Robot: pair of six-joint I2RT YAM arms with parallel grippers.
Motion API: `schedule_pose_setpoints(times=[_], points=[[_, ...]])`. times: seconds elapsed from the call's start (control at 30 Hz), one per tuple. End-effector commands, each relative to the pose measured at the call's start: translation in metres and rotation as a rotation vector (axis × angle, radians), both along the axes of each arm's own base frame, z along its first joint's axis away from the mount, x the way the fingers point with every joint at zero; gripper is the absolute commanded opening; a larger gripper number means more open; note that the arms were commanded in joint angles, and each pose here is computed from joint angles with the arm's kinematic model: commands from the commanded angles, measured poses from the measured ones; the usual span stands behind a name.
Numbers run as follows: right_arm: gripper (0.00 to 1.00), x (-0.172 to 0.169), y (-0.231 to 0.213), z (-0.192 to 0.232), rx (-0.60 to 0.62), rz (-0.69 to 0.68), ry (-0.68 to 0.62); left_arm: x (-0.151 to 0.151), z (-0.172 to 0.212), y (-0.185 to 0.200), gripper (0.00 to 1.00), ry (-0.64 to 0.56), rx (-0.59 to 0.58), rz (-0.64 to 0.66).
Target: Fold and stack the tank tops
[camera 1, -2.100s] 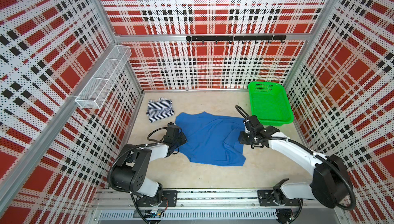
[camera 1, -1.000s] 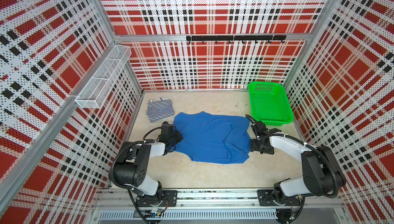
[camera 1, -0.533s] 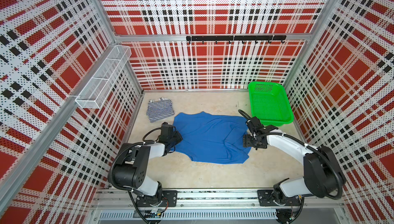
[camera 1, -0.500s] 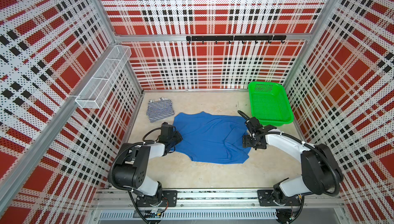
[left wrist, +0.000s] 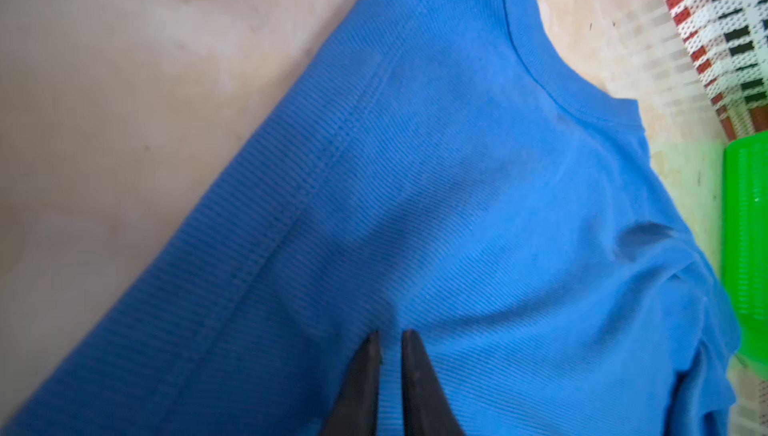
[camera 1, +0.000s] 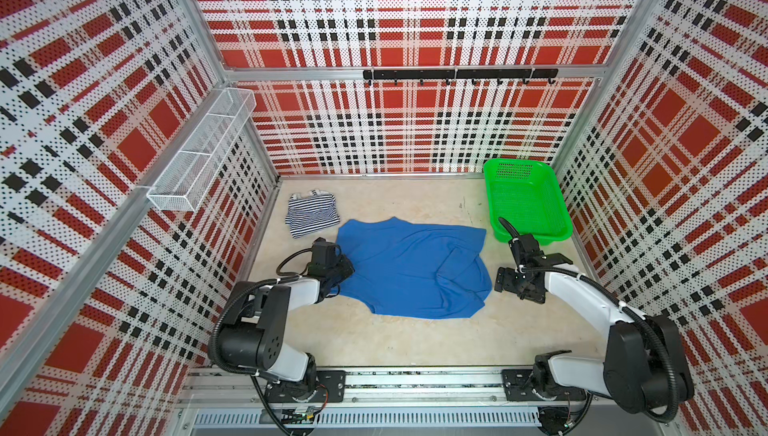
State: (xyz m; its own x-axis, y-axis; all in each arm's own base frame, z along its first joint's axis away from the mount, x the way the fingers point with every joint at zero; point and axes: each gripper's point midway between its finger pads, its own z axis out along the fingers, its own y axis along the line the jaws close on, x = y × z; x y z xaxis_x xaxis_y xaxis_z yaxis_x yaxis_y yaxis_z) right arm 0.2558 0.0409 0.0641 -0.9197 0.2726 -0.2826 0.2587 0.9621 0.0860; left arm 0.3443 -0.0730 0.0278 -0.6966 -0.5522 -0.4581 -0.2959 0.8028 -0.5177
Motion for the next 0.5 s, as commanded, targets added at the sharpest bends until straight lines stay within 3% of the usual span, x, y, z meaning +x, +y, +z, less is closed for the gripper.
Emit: schedule_pose_setpoints(times=[0.0, 0.13, 0.17, 0.27, 0.47], points=[[0.80, 0.022, 0.050, 0.031, 0.215, 0.215, -0.120, 0.005, 0.032, -0.007, 0.27, -0.020, 0.034, -0.034], [0.46, 0.032, 0.102, 0.043, 0.442, 0.423, -0.158, 0.032, 0.073, -0.024, 0.30, -0.104, 0.047, -0.080], [0.43, 0.033, 0.110, 0.042, 0.461, 0.461, -0.152, 0.040, 0.079, -0.031, 0.30, -0.116, 0.044, -0.096], [0.40, 0.039, 0.128, 0.032, 0.450, 0.549, -0.113, 0.069, 0.092, -0.081, 0.28, -0.160, 0.021, -0.200], [0.44, 0.050, 0.146, 0.008, 0.509, 0.575, -0.083, 0.129, 0.082, -0.196, 0.22, -0.202, 0.006, -0.427]])
